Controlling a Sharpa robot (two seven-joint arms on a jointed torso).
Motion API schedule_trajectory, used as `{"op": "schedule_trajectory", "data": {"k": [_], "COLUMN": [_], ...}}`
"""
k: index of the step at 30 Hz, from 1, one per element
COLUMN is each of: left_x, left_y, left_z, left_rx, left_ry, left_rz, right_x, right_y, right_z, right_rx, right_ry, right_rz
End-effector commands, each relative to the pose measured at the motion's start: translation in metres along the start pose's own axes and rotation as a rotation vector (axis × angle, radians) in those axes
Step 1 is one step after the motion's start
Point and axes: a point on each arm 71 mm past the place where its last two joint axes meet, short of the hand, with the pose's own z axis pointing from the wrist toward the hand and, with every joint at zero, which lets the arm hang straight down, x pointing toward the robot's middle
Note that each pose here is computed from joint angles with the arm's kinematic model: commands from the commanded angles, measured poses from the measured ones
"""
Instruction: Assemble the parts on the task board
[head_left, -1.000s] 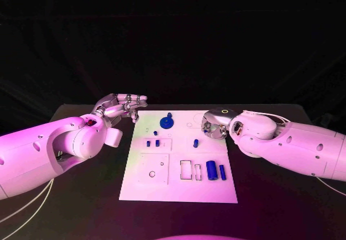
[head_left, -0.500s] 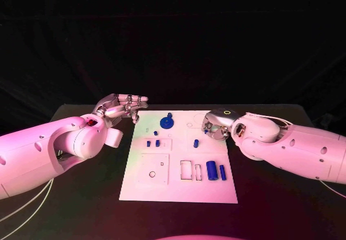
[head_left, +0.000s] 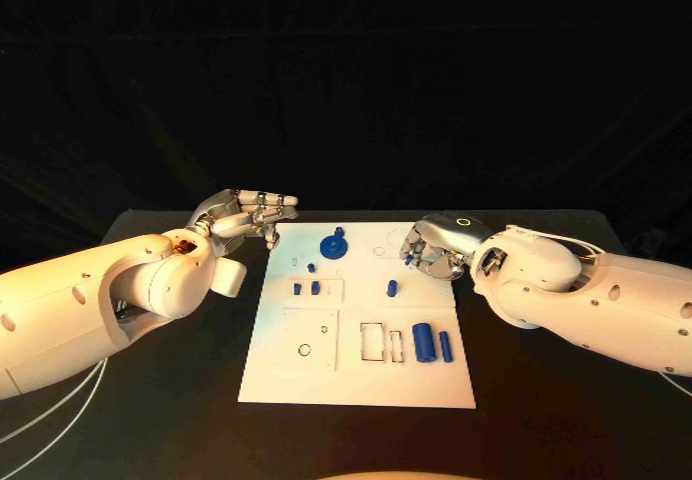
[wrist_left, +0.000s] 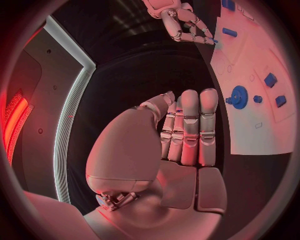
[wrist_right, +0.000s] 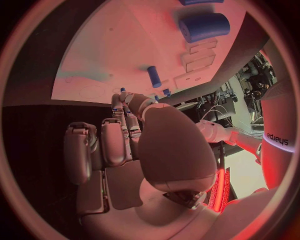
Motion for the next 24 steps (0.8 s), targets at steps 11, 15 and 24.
{"op": "schedule_trajectory", "data": {"k": [11,15,24], "left_x": [0.0068,0.0084,0.0092], "left_y": [-0.0001,0.0001,0.0], "left_z": [0.0021,0.0024,0.002], "left_rx": [0.007,0.007,0.005], "left_ry": [0.038,0.043,0.046], "left_rz": [-0.001,-0.002,-0.003], "right_x": [-0.003,0.006,0.027], "right_y": [0.078,0.096,0.115], "right_z": [0.003,0.008,0.016], "right_rx": [-0.195,-0.236,-0.269], "right_ry": [-0.03,-0.006,0.048], "right_rz": [0.127,0.153,0.184]}}
